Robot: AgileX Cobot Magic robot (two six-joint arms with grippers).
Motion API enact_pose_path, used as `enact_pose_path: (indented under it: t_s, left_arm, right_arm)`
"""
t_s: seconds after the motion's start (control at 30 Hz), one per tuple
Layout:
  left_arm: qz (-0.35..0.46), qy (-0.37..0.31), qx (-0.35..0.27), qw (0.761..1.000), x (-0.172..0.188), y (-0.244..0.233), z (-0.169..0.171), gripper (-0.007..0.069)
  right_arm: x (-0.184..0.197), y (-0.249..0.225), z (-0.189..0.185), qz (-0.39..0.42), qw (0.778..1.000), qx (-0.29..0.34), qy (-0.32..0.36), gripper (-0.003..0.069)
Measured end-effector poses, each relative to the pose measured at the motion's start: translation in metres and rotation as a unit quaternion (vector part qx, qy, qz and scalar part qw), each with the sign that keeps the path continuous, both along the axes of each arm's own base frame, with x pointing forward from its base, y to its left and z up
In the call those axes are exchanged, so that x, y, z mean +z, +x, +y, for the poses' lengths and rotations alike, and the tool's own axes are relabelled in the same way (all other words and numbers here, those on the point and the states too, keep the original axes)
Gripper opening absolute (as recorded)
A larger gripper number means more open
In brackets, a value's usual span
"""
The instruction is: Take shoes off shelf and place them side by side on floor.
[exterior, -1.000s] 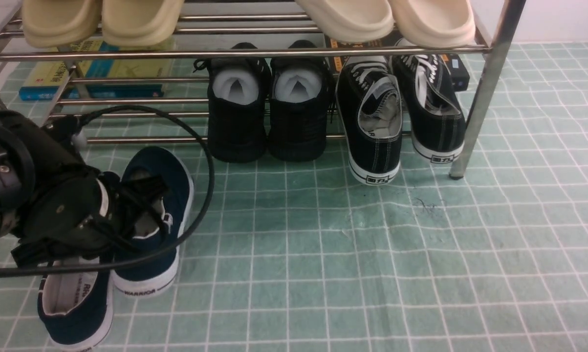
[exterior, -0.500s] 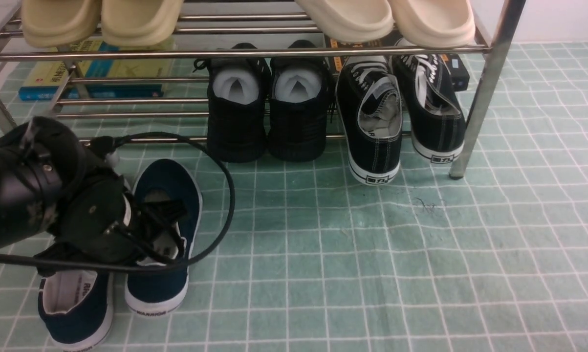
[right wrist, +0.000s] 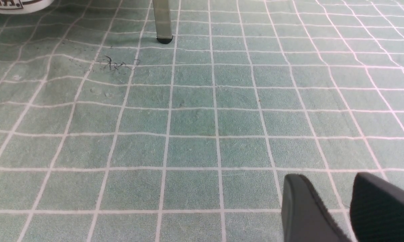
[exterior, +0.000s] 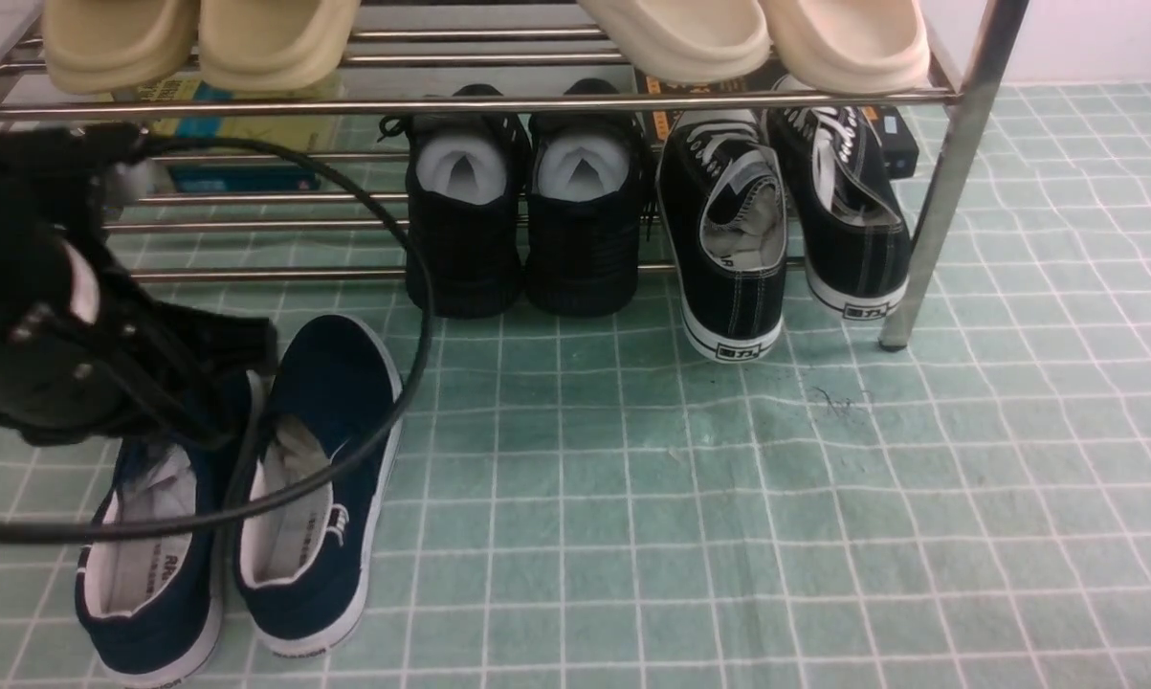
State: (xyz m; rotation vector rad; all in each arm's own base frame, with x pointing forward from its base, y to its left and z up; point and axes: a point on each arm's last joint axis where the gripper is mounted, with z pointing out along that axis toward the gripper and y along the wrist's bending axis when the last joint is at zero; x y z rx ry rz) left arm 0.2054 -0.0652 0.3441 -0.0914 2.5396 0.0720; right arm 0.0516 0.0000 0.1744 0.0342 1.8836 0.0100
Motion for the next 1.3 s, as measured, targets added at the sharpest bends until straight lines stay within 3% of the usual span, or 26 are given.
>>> enact_pose_path:
  t_s: [0.23,0.4,0.57,0.7,0.97,1.3]
  left_arm:
    - [-0.017,-0.014,-0.069,0.997,0.027,-0.067,0.023,0.0001]
    - [-0.113,-0.088,-0.123,0.982,0.009,-0.120,0.035,0.0001]
    - [-0.207,-0.114,-0.136,0.962,-0.012,-0.152,0.049,0.0001]
    - [-0.229,-0.133,-0.140,0.954,-0.027,-0.164,0.053,0.0002]
    - [-0.185,-0.122,-0.138,0.965,-0.060,-0.161,0.051,0.0010]
    - [-0.212,-0.117,-0.118,0.963,-0.060,-0.156,0.054,0.0021]
  right_arm:
    - [0.000,0.000,0.000,0.000,1.000,0.000,0.000,0.0239]
    - [0.000,0.000,0.000,0.000,1.000,0.000,0.000,0.0239]
    - [0.000,0.000,0.000,0.000,1.000,0.000,0.000,0.0239]
    - [0.000,0.000,0.000,0.000,1.000,0.000,0.000,0.0239]
    - [0.000,0.000,0.000,0.000,1.000,0.000,0.000,0.0239]
    - [0.000,0.000,0.000,0.000,1.000,0.000,0.000,0.0239]
